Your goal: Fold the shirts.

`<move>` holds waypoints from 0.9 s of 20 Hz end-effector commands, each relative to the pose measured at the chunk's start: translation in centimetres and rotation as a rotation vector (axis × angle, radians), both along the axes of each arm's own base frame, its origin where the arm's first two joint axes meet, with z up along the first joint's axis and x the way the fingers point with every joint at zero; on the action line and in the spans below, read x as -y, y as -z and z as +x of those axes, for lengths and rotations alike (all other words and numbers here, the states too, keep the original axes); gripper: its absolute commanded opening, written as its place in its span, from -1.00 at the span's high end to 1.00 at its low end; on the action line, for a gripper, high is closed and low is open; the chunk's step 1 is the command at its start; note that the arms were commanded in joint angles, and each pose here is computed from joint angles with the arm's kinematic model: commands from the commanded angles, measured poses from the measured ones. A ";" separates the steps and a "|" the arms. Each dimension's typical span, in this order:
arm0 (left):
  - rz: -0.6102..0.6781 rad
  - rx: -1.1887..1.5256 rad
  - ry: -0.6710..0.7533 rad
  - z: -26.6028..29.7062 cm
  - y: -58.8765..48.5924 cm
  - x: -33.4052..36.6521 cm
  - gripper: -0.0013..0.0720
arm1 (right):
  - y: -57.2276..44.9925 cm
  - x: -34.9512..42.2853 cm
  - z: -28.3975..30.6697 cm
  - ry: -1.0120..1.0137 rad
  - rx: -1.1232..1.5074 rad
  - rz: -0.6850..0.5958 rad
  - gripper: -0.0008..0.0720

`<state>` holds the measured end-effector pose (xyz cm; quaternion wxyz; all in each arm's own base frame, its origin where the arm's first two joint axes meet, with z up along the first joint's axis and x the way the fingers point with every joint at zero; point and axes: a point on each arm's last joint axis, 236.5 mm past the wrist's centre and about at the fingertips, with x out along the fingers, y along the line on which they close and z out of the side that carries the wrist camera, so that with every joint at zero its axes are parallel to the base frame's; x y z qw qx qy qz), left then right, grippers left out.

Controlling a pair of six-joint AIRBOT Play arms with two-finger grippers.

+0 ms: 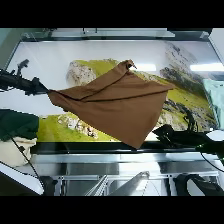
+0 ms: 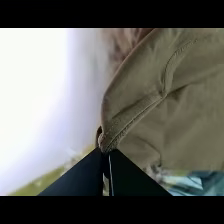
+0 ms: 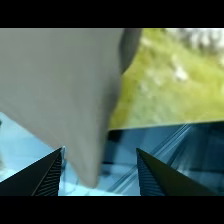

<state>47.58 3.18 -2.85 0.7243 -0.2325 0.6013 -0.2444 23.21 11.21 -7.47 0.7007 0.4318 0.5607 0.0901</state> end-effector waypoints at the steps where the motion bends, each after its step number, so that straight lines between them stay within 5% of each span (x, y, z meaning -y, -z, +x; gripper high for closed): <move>1: 0.030 0.069 -0.032 1.8 -1.8 -1.3 0.92 | 1.7 1.4 1.2 0.078 0.026 -0.050 -0.40; 14: 0.028 0.063 -0.028 1.6 -1.2 -1.2 0.92 | 2.6 -11.7 -1.9 -0.110 -0.066 0.190 -0.39; 16: 0.020 0.061 -0.024 1.5 -1.3 -1.1 0.92 | 2.5 -11.9 -1.2 -0.094 -0.042 0.210 0.46; 18: 0.010 0.048 -0.011 1.1 -1.4 -0.8 0.92 | 1.8 -12.2 0.1 -0.079 0.013 0.232 0.82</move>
